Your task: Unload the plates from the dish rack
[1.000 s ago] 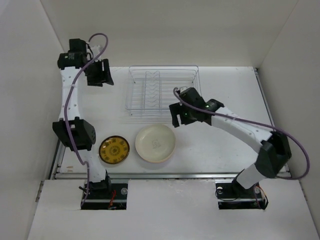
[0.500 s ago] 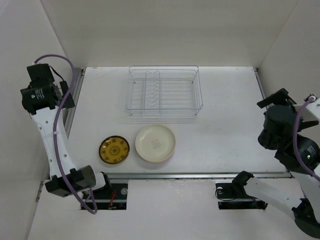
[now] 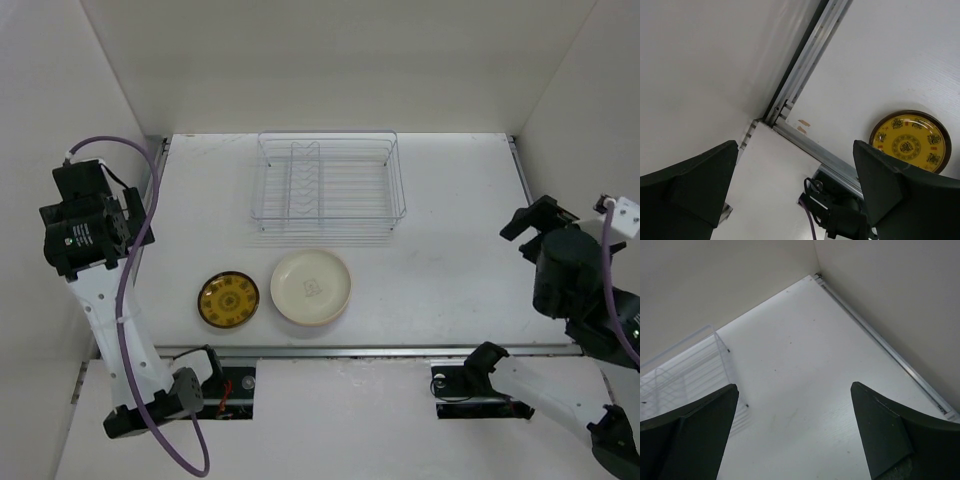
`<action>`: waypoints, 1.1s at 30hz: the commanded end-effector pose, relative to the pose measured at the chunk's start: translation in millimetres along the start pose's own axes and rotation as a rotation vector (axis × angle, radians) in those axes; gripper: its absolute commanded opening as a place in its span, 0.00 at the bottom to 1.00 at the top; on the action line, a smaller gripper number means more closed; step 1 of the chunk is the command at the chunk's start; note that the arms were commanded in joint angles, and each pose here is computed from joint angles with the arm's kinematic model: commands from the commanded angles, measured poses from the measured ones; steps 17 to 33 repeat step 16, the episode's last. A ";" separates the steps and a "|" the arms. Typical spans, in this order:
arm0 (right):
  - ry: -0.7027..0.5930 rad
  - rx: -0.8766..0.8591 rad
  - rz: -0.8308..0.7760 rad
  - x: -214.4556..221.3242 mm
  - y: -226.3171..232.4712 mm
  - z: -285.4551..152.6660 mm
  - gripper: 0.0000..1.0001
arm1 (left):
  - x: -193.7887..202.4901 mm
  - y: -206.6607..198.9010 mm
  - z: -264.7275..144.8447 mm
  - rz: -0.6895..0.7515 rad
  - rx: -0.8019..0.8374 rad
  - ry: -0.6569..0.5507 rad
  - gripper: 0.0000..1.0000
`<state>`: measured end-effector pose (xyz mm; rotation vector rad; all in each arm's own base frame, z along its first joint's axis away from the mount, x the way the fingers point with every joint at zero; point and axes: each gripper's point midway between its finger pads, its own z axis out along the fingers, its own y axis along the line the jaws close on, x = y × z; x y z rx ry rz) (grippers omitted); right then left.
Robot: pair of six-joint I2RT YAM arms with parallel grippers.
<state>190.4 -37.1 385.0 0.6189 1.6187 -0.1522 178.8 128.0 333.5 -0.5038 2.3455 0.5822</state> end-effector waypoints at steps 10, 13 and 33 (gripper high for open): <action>0.040 -0.157 0.125 -5.6 -41.8 -38.4 1.00 | 23.4 -6.2 -18.8 -0.007 0.060 -0.002 1.00; 0.051 -0.165 0.128 -2.7 -52.4 -43.9 1.00 | 26.0 -7.9 -19.1 -0.007 0.069 -0.001 1.00; 0.067 -0.188 0.139 -0.3 -56.8 -49.2 1.00 | 28.6 -9.9 -19.4 -0.006 0.080 0.000 1.00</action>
